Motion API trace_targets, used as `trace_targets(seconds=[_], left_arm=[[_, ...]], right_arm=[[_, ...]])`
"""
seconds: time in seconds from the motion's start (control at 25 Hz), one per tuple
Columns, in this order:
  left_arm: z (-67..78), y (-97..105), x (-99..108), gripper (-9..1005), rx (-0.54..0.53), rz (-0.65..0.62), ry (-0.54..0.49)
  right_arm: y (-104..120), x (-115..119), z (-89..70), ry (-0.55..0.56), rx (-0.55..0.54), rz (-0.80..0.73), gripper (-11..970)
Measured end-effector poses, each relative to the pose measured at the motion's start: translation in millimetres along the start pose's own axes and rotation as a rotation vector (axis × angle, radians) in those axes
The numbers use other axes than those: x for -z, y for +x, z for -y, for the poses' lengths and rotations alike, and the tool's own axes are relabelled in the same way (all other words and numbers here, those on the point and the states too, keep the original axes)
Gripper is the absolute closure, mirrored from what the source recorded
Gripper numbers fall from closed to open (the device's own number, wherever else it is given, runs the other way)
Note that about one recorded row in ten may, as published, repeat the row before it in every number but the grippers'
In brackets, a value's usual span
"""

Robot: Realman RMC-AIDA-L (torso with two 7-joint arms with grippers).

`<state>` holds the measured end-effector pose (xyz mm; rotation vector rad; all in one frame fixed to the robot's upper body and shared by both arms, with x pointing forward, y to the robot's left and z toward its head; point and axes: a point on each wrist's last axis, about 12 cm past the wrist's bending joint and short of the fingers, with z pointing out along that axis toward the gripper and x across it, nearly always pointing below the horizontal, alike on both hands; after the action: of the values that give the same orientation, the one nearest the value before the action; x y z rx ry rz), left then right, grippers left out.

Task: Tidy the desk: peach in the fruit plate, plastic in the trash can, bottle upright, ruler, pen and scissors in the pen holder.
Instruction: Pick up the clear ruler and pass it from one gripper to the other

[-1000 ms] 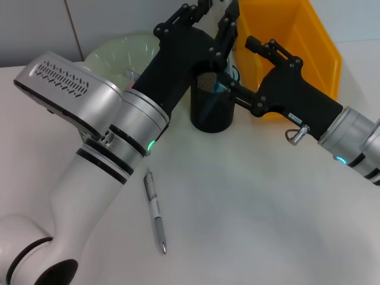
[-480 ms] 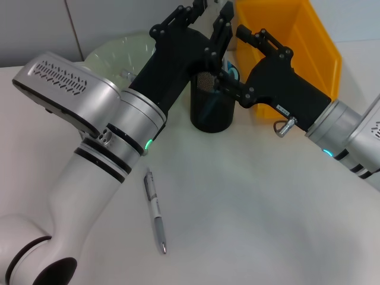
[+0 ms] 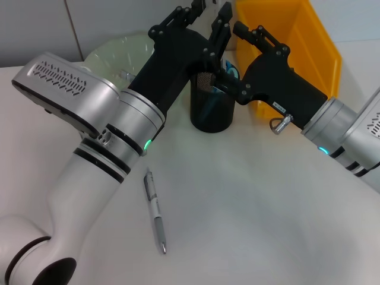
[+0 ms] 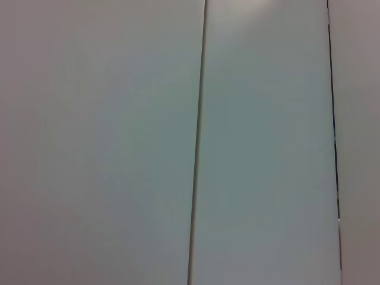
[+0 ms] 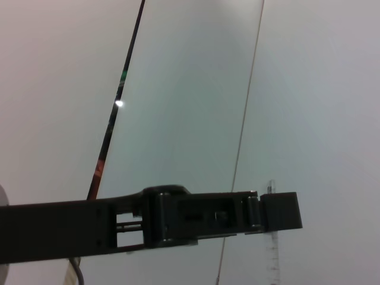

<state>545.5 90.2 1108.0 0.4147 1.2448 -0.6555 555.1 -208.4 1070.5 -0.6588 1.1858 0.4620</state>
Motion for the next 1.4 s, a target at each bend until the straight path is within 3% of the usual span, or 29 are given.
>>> trace_targets(seconds=[0.52, 0.64, 1.4], left_arm=[[0.0, 0.9, 1.0, 578, -0.002, -0.004, 0.001], [-0.2, 1.2, 1.2, 577, -0.003, -0.005, 0.001], [1.8, 2.0, 1.6, 572, 0.002, -0.009, 0.007]], right_arm=[[0.1, -2.2, -2.4, -0.01, -0.005, -0.001, 327], [-0.1, -2.8, -2.4, -0.011, 0.003, 0.0, 572], [-0.7, -6.9, -2.1, -0.014, 0.011, 0.001, 725]])
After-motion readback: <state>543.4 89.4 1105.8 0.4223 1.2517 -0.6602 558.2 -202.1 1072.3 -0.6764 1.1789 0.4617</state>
